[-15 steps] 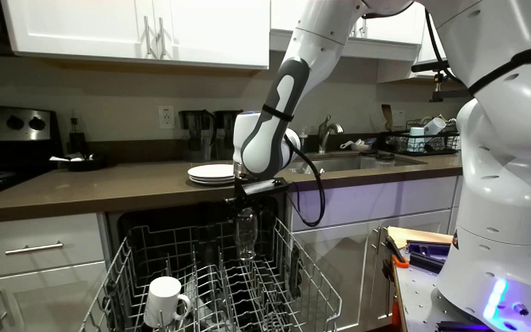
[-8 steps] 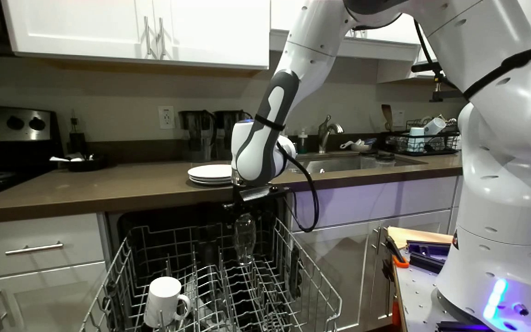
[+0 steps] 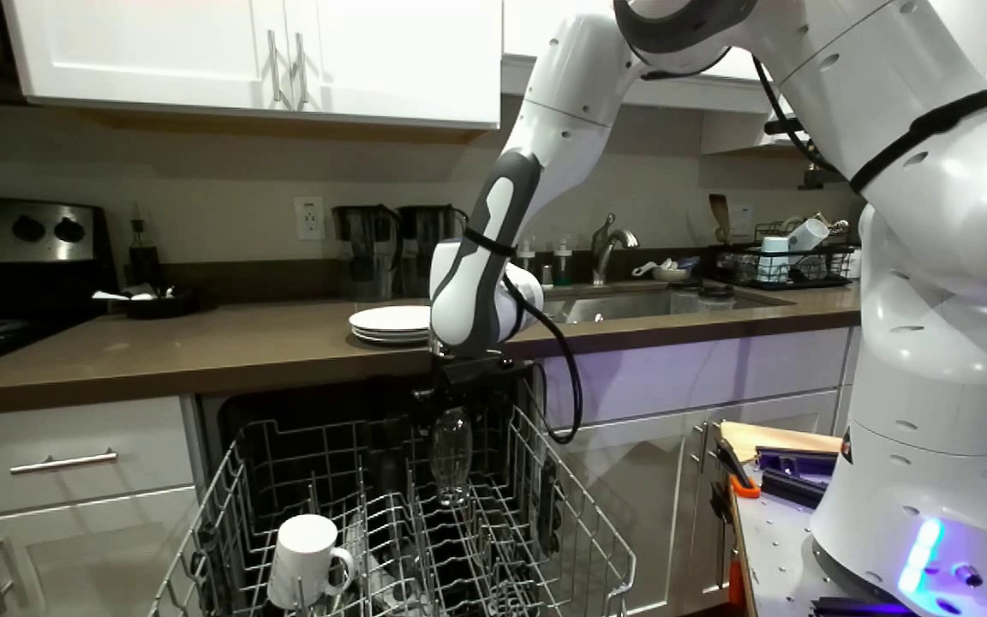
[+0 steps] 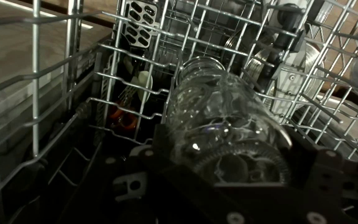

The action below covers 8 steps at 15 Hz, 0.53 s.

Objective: Pick up the glass bottle and place it on the right side of the dish washer machine

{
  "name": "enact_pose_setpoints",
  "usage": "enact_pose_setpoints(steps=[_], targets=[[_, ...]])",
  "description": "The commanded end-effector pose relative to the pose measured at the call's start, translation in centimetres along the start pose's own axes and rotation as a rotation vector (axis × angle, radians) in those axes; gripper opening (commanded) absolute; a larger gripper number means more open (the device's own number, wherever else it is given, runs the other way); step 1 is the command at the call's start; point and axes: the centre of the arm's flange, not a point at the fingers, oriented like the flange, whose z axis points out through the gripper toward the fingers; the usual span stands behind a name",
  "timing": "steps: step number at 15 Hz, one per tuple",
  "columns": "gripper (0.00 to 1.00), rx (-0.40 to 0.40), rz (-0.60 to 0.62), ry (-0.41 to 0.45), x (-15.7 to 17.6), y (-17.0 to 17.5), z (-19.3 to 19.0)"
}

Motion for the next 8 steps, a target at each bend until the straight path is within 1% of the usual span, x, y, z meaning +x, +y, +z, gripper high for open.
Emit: enact_pose_setpoints(steps=[1,4,8], targets=[[0.61,0.015,-0.013,0.0,0.9,0.3,0.3],[0.61,0.011,-0.013,0.0,0.9,0.3,0.3],[0.61,-0.001,-0.015,0.01,0.9,0.3,-1.3]])
